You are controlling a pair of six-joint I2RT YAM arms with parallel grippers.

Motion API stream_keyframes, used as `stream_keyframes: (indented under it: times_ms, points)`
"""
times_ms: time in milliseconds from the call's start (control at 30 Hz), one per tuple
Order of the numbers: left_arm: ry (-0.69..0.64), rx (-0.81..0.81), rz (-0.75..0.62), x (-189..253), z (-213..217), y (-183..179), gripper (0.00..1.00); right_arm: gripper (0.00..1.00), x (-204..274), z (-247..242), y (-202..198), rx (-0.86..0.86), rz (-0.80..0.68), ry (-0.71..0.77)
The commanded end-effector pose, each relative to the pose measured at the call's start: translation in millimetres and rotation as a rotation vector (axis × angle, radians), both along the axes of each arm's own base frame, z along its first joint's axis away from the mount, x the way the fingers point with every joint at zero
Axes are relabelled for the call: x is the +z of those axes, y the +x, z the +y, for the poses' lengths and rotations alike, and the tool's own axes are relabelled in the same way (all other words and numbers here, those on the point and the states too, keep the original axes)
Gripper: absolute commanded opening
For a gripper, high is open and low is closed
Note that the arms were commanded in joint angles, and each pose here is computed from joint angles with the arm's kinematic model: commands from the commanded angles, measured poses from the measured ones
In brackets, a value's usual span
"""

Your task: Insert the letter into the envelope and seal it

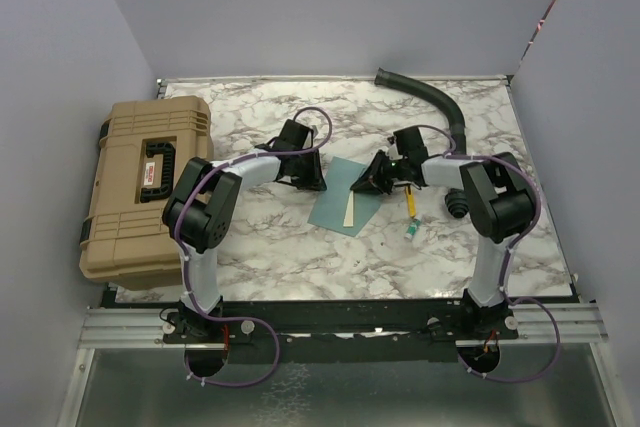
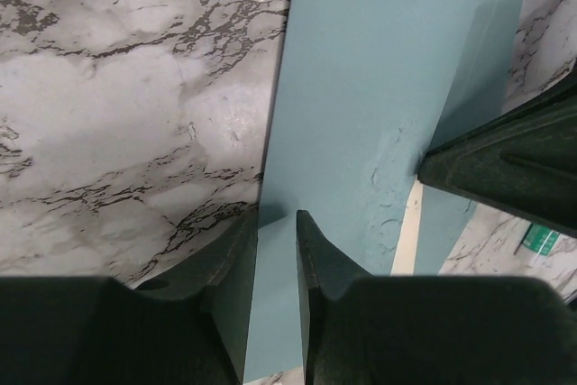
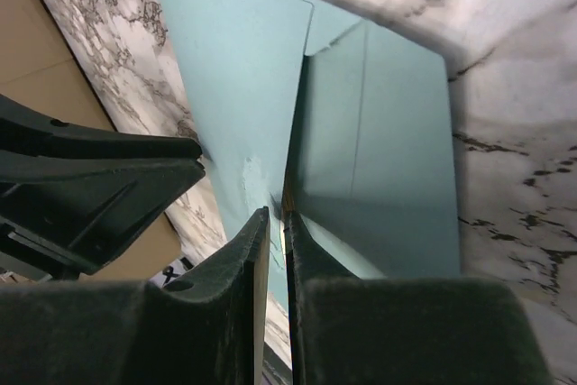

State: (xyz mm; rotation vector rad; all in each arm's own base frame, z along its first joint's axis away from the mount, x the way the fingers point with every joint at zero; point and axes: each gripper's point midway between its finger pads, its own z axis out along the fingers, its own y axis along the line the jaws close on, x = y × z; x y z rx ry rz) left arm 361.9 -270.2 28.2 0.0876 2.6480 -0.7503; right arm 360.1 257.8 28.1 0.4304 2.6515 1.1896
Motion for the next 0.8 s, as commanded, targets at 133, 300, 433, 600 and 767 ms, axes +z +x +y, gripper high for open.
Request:
stream_keyframes:
  times_ms: [133,300,433,600,767]
  points:
    - [0.057,0.054,0.176,-30.2,15.9,-39.9,0.29,0.23,0.3,-8.3,-14.0,-0.035,0.014,-0.070]
    - [0.073,0.076,0.108,-13.2,19.7,-27.7,0.47,0.36,8.3,-24.1,-24.8,-0.024,-0.015,-0.154]
    - [0.114,0.069,0.067,-1.1,30.7,-30.4,0.61,0.38,6.3,-29.3,-43.1,0.001,-0.009,-0.158]
    - [0.132,0.007,0.132,-9.6,43.6,-67.4,0.68,0.38,4.0,-20.2,-60.5,0.047,0.000,-0.129]
    - [0.094,-0.057,0.232,-26.3,43.0,-104.9,0.57,0.43,3.8,-3.8,-69.1,0.059,0.004,-0.096]
